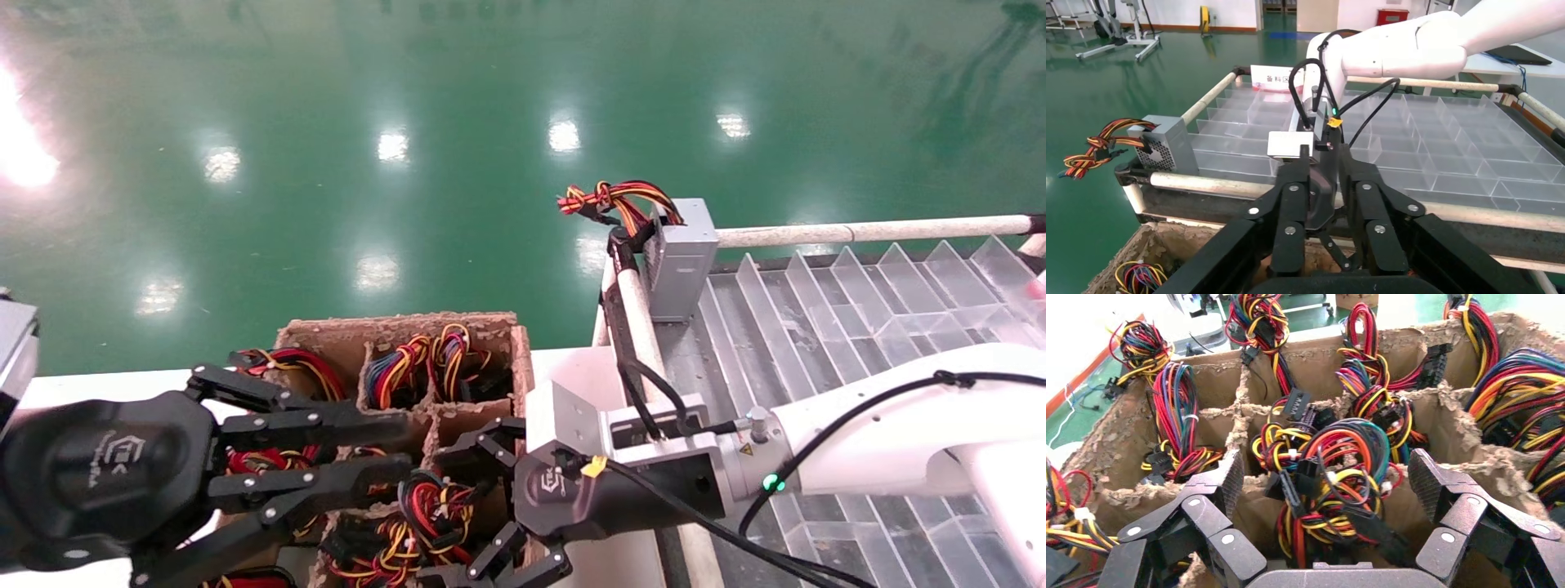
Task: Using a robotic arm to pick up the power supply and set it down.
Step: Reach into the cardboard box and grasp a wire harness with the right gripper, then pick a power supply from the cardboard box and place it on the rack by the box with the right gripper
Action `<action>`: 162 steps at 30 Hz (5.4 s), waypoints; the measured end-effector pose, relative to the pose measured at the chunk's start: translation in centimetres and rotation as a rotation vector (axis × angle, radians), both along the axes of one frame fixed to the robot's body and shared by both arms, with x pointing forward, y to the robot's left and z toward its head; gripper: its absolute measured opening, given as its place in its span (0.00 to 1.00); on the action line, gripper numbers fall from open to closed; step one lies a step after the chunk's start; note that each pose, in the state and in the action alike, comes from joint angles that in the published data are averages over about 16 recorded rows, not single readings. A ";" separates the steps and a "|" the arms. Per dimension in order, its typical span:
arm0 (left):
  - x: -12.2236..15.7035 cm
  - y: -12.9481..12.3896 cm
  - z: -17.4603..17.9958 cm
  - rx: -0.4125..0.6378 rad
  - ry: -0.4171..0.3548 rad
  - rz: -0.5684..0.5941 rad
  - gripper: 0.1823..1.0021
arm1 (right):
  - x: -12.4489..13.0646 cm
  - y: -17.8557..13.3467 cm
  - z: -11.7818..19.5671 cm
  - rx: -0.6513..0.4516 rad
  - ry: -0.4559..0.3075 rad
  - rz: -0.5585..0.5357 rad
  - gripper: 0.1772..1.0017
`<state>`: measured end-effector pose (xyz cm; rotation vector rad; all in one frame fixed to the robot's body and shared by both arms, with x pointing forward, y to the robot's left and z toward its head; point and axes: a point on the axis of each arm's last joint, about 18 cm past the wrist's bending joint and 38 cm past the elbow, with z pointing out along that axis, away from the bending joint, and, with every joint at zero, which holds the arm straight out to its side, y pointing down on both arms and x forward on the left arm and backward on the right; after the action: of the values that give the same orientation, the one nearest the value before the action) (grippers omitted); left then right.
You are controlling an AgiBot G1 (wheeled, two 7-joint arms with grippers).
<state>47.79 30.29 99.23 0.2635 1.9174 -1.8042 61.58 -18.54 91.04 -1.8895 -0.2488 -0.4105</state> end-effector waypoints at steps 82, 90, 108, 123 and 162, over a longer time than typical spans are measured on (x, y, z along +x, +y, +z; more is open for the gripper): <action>0.0 0.0 0.0 0.000 0.000 0.000 0.01 | -6.2 -7.8 19.2 0.476 -0.370 -0.026 0.18; 0.0 0.0 0.0 0.000 0.000 0.000 0.01 | -7.5 -12.4 20.8 0.496 -0.441 -0.130 0.18; 0.0 0.0 0.0 0.000 0.000 0.000 0.01 | -8.9 -22.6 16.2 0.494 -0.366 -0.402 0.18; 0.0 0.0 0.0 0.000 0.000 0.000 0.01 | -6.5 -25.0 14.3 0.508 -0.341 -0.503 0.17; 0.0 0.0 0.0 0.000 0.000 0.000 0.01 | 2.1 -22.7 13.3 0.592 -0.277 -0.597 0.16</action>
<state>47.79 30.29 99.23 0.2635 1.9174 -1.8042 63.66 -41.25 104.31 -1.2861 0.2496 -1.0293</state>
